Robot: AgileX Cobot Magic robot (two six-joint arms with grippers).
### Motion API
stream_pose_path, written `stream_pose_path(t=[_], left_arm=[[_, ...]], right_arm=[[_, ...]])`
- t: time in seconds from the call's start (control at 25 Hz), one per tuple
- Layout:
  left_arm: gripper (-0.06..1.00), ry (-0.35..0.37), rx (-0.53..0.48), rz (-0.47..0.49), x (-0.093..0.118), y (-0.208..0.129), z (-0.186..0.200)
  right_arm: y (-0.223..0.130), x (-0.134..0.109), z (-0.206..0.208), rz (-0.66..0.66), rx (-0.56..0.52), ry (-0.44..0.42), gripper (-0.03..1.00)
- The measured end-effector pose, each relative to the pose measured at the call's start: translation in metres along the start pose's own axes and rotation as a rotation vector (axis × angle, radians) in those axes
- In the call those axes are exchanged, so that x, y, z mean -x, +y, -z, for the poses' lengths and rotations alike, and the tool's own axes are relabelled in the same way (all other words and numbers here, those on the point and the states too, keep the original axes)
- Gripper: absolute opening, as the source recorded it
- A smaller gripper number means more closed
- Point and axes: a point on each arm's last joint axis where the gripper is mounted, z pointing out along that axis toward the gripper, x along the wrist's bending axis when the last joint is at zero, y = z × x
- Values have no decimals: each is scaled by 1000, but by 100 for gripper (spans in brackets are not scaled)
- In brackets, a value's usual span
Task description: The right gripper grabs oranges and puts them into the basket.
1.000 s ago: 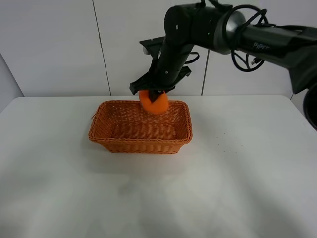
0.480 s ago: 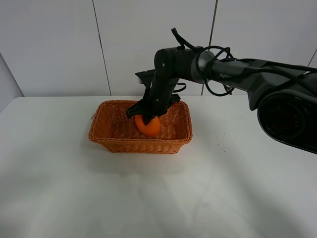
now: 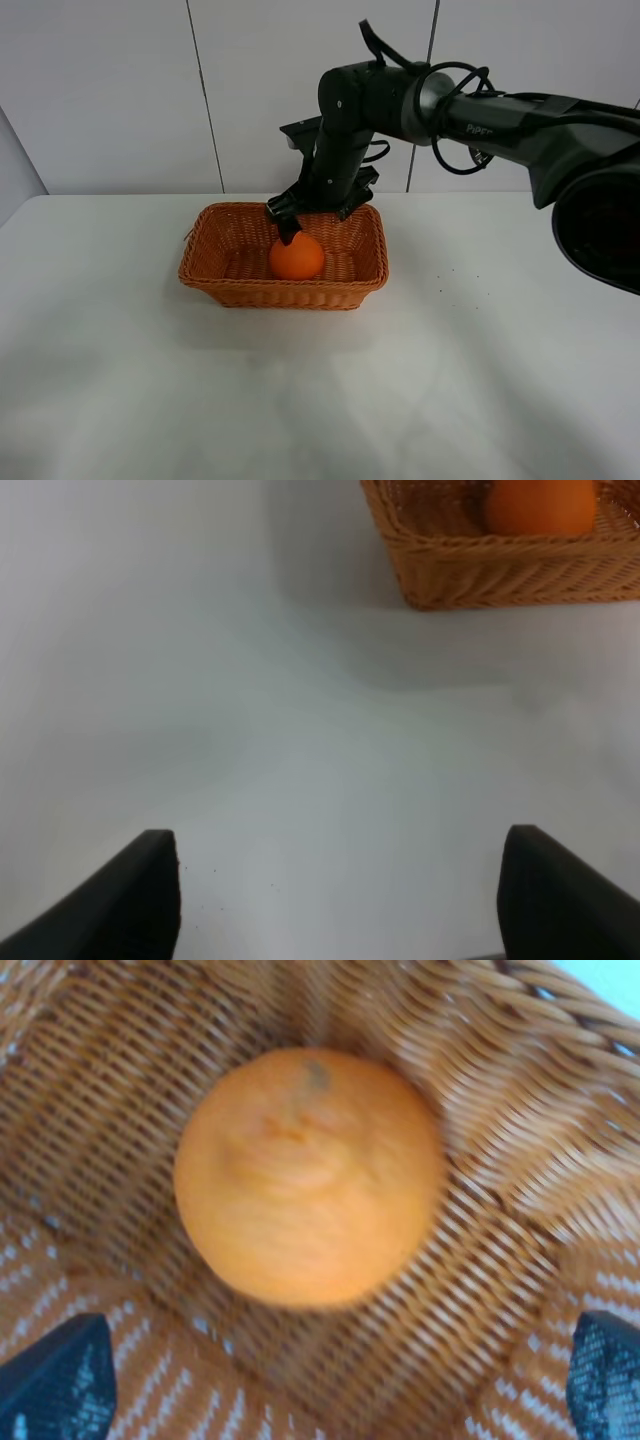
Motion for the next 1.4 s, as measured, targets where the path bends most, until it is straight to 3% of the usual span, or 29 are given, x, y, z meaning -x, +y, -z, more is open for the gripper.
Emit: stream_pose_path(t=[0.24, 0.36, 0.52, 0.88, 1.0, 1.2, 1.4], left_arm=[[77, 0, 0, 0, 0, 0, 0], [77, 0, 0, 0, 0, 0, 0], [77, 0, 0, 0, 0, 0, 0], [77, 0, 0, 0, 0, 0, 0], [77, 0, 0, 0, 0, 0, 0], [77, 0, 0, 0, 0, 0, 0], [77, 0, 0, 0, 0, 0, 0]], right_arm=[[-1, 3, 59, 6, 32, -18, 69], [-1, 18, 78, -26, 62, -32, 69], [-8, 59, 82, -110, 32, -64, 69], [-52, 192, 98, -392, -20, -167, 69], [-67, 220, 104, -459, -21, -176, 69], [-79, 239, 110, -521, -9, -168, 69], [-99, 228, 131, -539, -23, -161, 69]])
